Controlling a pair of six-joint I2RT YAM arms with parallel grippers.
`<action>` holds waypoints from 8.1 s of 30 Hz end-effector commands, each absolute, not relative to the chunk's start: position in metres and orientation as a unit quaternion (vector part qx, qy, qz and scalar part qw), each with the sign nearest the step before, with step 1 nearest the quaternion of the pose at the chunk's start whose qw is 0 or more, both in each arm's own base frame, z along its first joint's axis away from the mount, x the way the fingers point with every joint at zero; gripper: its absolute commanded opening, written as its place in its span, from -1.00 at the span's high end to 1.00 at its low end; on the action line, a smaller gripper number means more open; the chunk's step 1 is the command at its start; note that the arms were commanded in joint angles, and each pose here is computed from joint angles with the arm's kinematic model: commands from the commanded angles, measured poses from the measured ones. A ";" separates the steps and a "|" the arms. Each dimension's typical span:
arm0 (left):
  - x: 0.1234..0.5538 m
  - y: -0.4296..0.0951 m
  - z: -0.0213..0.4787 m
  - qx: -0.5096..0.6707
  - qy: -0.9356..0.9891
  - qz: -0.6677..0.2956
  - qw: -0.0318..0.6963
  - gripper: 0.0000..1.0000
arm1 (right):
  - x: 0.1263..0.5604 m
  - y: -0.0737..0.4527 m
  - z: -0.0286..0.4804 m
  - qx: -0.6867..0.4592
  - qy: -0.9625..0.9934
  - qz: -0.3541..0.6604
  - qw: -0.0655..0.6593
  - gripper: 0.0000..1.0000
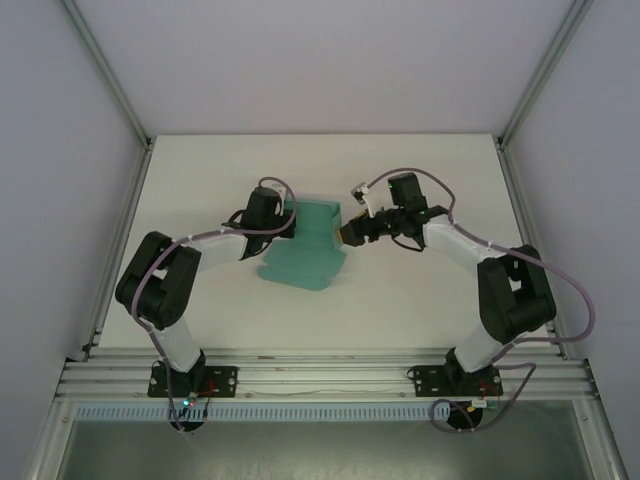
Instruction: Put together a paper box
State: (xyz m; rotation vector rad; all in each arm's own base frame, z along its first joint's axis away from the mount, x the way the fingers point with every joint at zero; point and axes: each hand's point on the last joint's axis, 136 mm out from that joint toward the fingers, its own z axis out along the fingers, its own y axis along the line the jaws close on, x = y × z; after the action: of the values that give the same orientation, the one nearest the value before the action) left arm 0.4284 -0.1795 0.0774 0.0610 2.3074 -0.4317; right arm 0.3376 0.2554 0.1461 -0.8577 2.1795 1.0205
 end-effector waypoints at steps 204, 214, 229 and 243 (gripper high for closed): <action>0.460 -0.143 0.283 0.006 0.869 -0.209 0.449 -1.00 | 0.359 0.168 0.054 0.100 0.951 -0.081 0.282 0.81; 0.447 -0.129 0.241 -0.003 0.892 -0.171 0.419 -1.00 | 0.279 0.260 0.064 0.037 0.966 0.119 0.224 0.10; 0.399 -0.086 0.191 -0.053 0.909 -0.119 0.396 -1.00 | 0.335 0.219 0.121 -0.148 0.917 0.232 0.290 -0.33; 0.355 -0.087 0.110 -0.082 0.924 -0.177 0.329 -1.00 | 0.354 0.245 0.063 -0.282 0.916 0.242 0.153 -0.24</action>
State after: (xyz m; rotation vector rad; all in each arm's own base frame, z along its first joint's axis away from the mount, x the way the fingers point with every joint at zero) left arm 0.3471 -0.0779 0.0977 -0.2276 2.4912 -0.3803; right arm 0.3622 0.2419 0.0610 -0.7167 2.6170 0.6443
